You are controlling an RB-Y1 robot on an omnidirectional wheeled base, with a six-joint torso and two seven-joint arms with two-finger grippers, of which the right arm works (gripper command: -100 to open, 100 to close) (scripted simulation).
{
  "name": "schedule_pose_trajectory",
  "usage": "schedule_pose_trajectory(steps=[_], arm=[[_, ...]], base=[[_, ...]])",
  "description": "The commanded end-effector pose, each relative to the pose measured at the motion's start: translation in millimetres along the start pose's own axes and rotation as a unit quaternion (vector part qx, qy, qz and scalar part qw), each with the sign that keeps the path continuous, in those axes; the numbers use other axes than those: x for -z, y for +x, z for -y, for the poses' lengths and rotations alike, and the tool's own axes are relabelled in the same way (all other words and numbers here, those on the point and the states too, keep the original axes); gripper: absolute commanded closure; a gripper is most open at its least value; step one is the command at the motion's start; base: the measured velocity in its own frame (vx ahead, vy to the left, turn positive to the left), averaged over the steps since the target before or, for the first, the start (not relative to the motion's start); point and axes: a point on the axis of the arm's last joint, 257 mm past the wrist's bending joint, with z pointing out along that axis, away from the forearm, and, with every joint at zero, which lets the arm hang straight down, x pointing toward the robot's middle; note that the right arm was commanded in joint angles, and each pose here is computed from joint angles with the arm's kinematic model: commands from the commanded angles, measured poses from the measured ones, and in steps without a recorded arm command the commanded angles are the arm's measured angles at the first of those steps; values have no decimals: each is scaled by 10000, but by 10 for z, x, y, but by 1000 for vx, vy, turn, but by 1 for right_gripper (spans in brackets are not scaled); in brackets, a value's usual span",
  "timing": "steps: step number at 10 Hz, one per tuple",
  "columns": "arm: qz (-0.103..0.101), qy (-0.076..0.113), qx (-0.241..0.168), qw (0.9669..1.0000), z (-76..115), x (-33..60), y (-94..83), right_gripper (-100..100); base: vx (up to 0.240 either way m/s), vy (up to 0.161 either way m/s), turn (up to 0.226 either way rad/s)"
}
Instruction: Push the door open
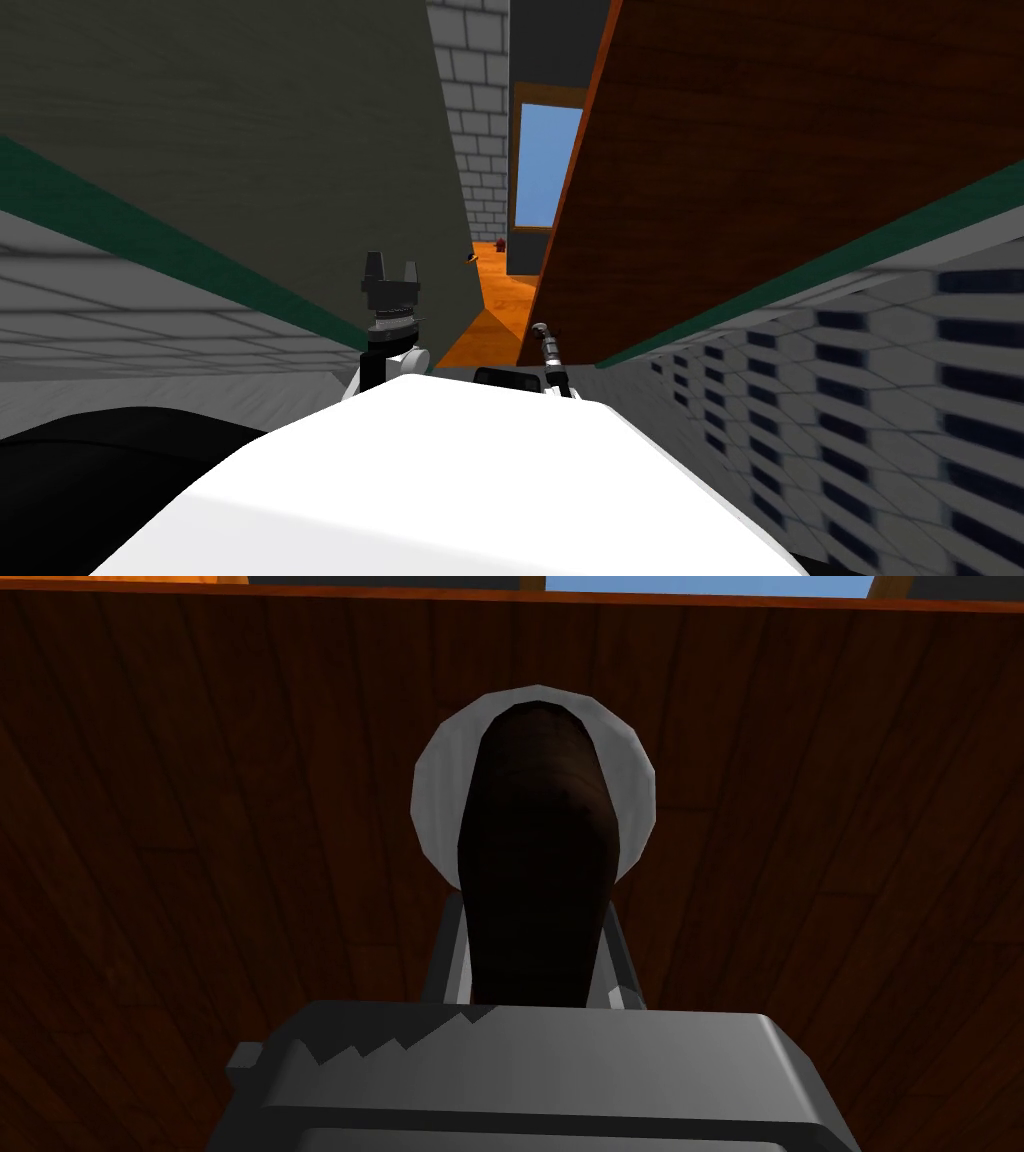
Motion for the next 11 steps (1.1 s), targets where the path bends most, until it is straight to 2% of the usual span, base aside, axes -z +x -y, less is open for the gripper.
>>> schedule_pose_trajectory(steps=[1, 11], arm=[[58, -52, 39, 10000, -41, -29, -68, 100], [655, -56, 231, 9976, -54, -84, -552, 100]], base=[[169, 41, -45], [172, 55, -73]])
